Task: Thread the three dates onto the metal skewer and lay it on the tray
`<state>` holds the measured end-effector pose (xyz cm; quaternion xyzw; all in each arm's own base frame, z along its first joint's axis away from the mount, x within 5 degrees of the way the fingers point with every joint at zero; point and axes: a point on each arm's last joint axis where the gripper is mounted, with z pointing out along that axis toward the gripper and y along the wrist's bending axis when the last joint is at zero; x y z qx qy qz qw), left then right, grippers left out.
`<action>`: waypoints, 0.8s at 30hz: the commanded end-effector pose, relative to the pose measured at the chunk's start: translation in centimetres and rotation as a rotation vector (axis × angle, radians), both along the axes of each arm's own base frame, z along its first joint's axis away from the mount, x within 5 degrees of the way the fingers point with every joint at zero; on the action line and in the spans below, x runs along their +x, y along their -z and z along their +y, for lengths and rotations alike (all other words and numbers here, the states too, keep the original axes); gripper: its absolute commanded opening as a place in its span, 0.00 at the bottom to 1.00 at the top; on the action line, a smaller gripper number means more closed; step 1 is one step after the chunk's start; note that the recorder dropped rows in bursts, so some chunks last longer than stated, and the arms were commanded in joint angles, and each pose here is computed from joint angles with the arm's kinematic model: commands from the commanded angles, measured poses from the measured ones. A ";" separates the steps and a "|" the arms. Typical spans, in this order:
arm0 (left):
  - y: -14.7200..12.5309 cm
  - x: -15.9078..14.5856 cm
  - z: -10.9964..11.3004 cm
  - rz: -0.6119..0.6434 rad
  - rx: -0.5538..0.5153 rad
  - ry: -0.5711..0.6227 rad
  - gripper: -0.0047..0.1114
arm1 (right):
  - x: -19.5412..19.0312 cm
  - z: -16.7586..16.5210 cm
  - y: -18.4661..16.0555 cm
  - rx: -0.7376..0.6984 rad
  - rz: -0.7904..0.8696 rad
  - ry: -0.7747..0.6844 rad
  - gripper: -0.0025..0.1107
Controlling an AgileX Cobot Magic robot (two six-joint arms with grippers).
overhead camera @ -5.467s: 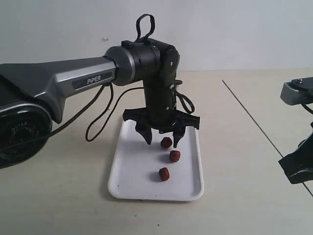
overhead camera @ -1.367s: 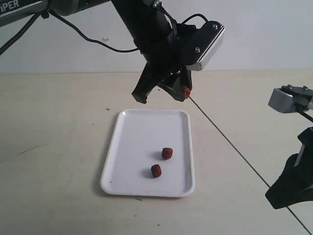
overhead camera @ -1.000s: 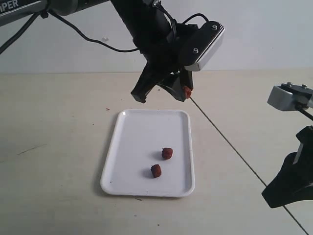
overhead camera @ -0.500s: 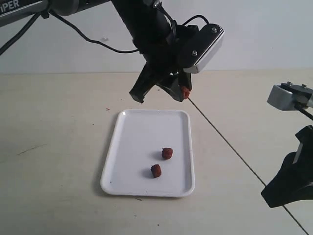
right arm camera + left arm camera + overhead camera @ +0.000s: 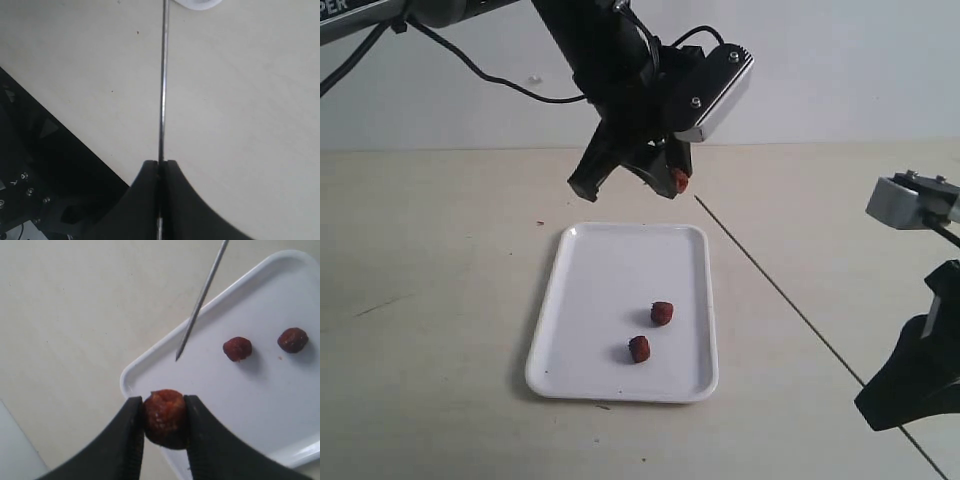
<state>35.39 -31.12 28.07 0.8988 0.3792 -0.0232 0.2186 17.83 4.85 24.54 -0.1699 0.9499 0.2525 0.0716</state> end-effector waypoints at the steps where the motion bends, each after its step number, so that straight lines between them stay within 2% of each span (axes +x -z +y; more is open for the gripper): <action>1: -0.4 -0.6 -0.5 0.020 -0.049 0.033 0.29 | 0.0 0.1 0.0 0.018 -0.001 -0.005 0.02; 24: -0.4 -0.5 -0.5 0.005 -0.043 0.058 0.29 | 0.9 0.1 0.9 0.017 0.018 -0.003 0.02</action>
